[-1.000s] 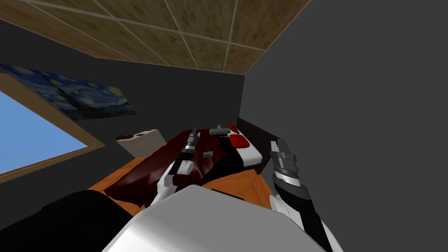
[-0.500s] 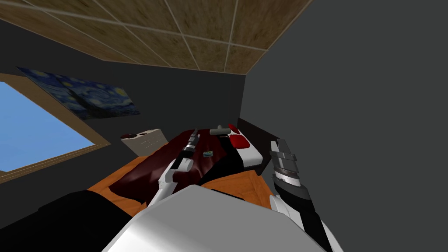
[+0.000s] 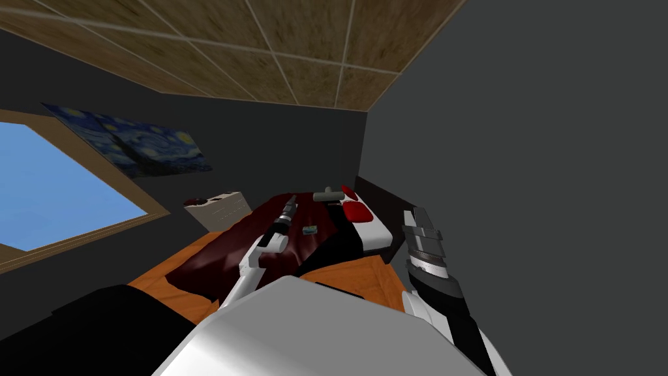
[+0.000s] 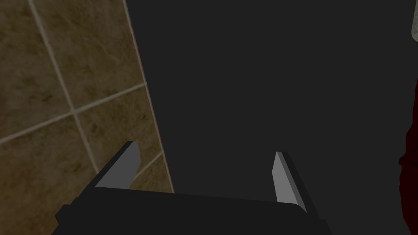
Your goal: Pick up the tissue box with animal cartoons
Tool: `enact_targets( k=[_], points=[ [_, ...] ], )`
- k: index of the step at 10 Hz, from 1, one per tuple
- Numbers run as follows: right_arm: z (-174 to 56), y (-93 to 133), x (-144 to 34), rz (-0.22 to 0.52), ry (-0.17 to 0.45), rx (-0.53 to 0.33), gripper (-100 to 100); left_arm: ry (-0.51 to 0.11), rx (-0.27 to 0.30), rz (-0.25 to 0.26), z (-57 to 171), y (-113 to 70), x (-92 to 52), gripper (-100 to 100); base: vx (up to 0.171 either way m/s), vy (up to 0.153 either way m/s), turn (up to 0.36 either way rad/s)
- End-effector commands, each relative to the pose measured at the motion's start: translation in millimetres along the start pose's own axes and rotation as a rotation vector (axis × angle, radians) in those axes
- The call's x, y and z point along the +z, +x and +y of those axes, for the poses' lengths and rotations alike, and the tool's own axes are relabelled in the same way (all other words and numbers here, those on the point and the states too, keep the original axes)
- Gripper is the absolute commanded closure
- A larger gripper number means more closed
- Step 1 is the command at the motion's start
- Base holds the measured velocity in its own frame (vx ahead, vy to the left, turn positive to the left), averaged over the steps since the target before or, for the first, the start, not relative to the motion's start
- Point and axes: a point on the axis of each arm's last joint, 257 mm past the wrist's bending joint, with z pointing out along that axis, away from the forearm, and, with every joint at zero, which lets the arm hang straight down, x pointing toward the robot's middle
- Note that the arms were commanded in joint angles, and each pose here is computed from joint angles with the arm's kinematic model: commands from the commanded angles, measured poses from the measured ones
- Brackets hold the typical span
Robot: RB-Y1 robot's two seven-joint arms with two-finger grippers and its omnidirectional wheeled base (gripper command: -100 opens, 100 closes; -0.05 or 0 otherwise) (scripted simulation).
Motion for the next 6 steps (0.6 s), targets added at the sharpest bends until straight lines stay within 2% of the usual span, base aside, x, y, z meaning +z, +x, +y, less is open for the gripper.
enact_targets(
  k=[1, 3, 4, 5, 6],
  points=[
    [0, 0, 0.0, 0.000, 0.000, 0.000, 0, -0.067, 0.005, -0.004, 22, -7.6, 0.3, -100, 0.040, -0.027, 0.047],
    [0, 0, 0.0, 0.000, 0.000, 0.000, 0, -0.097, 0.005, -0.001, 29, -6.7, -0.4, -100, 0.023, -0.014, 0.008],
    [0, 0, 0.0, 0.000, 0.000, 0.000, 0, -0.158, 0.006, -0.004, 51, -11.9, -0.4, -100, 0.035, -0.009, 0.032],
    [0, 0, 0.0, 0.000, 0.000, 0.000, 0, -0.171, 0.006, -0.002, 54, -11.5, -0.9, -100, 0.038, -0.011, 0.027],
    [0, 0, 0.0, 0.000, 0.000, 0.000, 0, -0.229, 0.006, -0.006, 75, -16.6, -2.5, -100, 0.059, -0.018, 0.042]
  ],
)
